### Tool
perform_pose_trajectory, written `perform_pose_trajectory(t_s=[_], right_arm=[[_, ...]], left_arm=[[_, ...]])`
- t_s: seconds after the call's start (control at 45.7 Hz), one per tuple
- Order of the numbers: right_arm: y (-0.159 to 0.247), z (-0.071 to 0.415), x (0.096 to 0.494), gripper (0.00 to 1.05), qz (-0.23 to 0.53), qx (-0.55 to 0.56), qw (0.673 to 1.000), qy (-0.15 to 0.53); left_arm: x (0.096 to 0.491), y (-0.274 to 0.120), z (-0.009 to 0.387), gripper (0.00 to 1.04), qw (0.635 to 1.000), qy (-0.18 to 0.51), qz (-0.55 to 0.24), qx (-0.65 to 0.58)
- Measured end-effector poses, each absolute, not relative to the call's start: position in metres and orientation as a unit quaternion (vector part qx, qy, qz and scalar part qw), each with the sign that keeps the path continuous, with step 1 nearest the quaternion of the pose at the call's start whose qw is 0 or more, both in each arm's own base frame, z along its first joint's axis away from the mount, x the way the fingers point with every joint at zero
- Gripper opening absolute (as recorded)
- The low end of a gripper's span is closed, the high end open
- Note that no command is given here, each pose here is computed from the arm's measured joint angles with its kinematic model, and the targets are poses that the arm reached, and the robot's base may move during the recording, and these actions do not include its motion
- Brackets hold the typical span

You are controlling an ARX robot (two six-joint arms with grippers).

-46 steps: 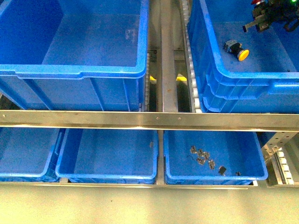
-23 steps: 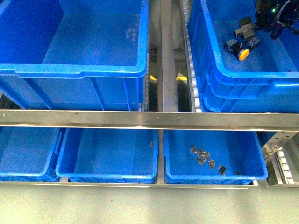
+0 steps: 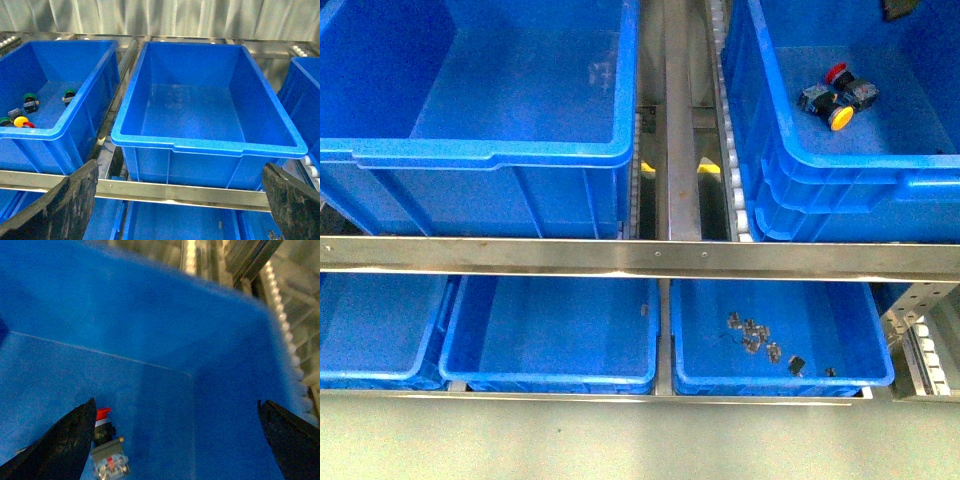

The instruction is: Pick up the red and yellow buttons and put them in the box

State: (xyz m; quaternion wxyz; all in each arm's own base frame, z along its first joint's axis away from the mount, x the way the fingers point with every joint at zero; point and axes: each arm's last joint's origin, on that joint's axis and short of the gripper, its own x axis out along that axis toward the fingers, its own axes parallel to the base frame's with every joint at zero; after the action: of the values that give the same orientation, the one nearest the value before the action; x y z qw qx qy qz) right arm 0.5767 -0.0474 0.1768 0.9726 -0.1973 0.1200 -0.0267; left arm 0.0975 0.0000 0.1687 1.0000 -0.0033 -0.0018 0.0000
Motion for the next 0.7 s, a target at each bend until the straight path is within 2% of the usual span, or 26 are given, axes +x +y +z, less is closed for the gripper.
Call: perform_pose_trajectory(t_s=[0.109,0.219,0.35,0.416,0.525,0.613,0.7], right_arm=[[-0.051,0.211,0.523,0.98,0.0,-0.193,0.976,0.097],[-0.05,0.227,0.459,0.98,0.041,-0.174,0.978,0.11],[-0.051,0.202,0.359,0.98,0.082,-0.113,0.973,0.184],[-0.059,0.191,0.31,0.98,0.06,-0.07,0.974,0.209],[-0.066,0.206,0.257,0.98,0.003,-0.011,0.983,0.181],[-0.064,0.213,0.234,0.98,-0.042,0.027,0.984,0.174],[-0.062,0.215,0.225,0.97,-0.052,0.056,0.983,0.164]], left_arm=[[0.097,0.0,0.169,0.97,1.0,-0.002,0.0,-0.003],[0.097,0.0,0.169,0.97,1.0,-0.002,0.0,-0.003],[0.097,0.0,0.169,0.97,1.0,-0.002,0.0,-0.003],[0.097,0.0,0.169,0.97,1.0,-0.002,0.0,-0.003],[0.097,0.0,0.169,0.97,1.0,-0.002,0.0,-0.003],[0.097,0.0,0.169,0.97,1.0,-0.002,0.0,-0.003],[0.097,0.0,0.169,0.97,1.0,-0.002,0.0,-0.003]])
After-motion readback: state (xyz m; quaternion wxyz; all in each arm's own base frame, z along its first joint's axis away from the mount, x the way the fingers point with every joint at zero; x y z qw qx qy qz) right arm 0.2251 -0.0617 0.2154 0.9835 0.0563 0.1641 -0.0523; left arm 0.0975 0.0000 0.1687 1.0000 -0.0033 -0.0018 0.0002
